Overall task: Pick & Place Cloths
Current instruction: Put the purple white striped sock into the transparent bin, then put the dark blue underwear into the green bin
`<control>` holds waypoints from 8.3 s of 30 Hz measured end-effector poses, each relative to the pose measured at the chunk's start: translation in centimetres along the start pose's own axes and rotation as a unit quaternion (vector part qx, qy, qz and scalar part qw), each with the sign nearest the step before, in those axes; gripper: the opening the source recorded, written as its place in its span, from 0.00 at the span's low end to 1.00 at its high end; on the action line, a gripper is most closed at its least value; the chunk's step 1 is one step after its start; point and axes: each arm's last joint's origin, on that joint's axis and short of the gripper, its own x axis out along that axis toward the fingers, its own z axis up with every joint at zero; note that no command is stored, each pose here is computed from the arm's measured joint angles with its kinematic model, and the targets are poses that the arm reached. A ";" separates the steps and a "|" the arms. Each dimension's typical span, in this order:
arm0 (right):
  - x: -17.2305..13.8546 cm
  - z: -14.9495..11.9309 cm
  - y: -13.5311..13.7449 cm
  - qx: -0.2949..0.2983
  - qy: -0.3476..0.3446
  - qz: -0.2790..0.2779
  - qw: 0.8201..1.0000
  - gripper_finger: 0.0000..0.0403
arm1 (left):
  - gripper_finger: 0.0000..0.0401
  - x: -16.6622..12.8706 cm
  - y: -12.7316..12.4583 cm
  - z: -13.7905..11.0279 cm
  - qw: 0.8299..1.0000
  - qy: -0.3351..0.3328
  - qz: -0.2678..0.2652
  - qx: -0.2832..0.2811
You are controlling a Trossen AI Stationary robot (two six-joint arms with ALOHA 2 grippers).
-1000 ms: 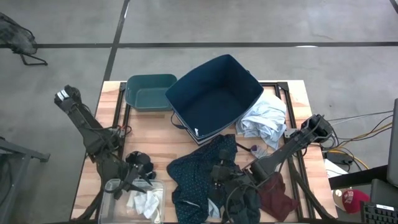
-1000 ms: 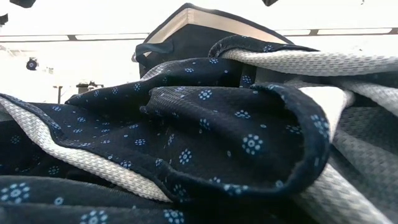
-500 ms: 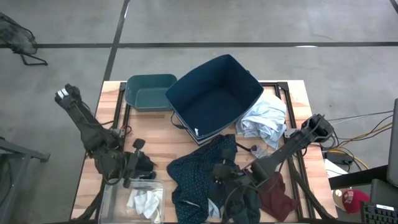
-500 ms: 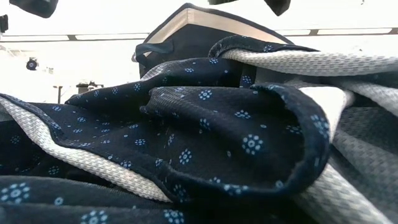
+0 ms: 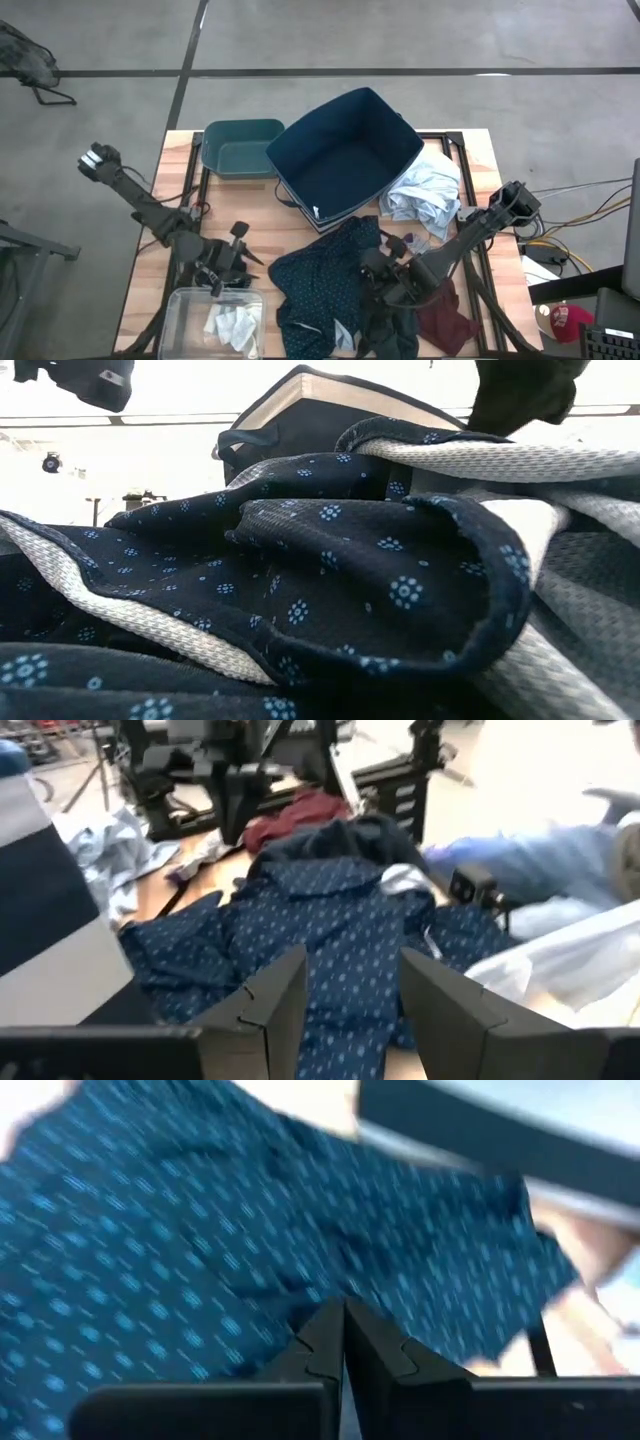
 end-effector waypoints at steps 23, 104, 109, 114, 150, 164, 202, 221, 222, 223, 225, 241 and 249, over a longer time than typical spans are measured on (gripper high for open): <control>1.5 -5.0 -5.8 0.151 0.218 -0.242 0.933 0.21 | 0.41 0.6 0.8 -0.4 0.998 -0.044 -0.022 -0.029; -6.0 6.8 6.1 -0.101 -0.303 0.147 0.936 0.03 | 0.52 2.7 0.3 0.9 0.989 -0.146 -0.012 -0.035; -5.8 6.7 6.2 -0.098 -0.308 0.152 0.934 0.03 | 0.67 3.8 0.4 1.2 0.981 -0.183 0.045 -0.049; -5.7 6.7 6.2 -0.100 -0.312 0.154 0.932 0.02 | 0.77 4.8 0.3 1.8 0.976 -0.207 0.049 -0.055; -3.9 6.7 7.5 -0.115 -0.328 0.174 0.921 0.03 | 0.32 9.8 -0.5 4.3 0.982 -0.184 0.030 -0.019; -3.5 6.1 7.5 -0.113 -0.310 0.196 0.924 0.05 | 0.03 8.2 -0.4 5.5 0.988 -0.154 -0.009 -0.021; -1.6 3.6 7.0 -0.119 -0.269 0.186 0.938 0.44 | 0.12 -1.5 -2.5 0.2 0.902 0.121 -0.344 -0.233; -1.1 3.3 6.7 -0.121 -0.267 0.178 0.939 0.29 | 0.38 -1.2 -3.0 0.0 0.913 0.117 -0.334 -0.204; -1.1 3.3 6.7 -0.121 -0.267 0.178 0.939 0.28 | 0.38 -1.3 -2.9 0.3 0.916 0.107 -0.331 -0.199; -1.0 3.4 6.7 -0.121 -0.267 0.178 0.939 0.28 | 0.38 -1.4 -2.8 0.6 0.919 0.096 -0.329 -0.194; -1.0 3.4 6.7 -0.121 -0.267 0.178 0.939 0.26 | 0.38 -1.6 -2.5 1.3 0.929 0.074 -0.316 -0.177; -0.8 3.1 6.6 -0.122 -0.263 0.176 0.941 0.16 | 0.38 -4.4 1.1 2.5 0.960 0.236 0.007 -0.154; -0.5 2.8 6.4 -0.108 -0.257 0.177 0.944 0.20 | 0.38 -6.5 1.9 0.9 0.903 0.363 0.087 -0.212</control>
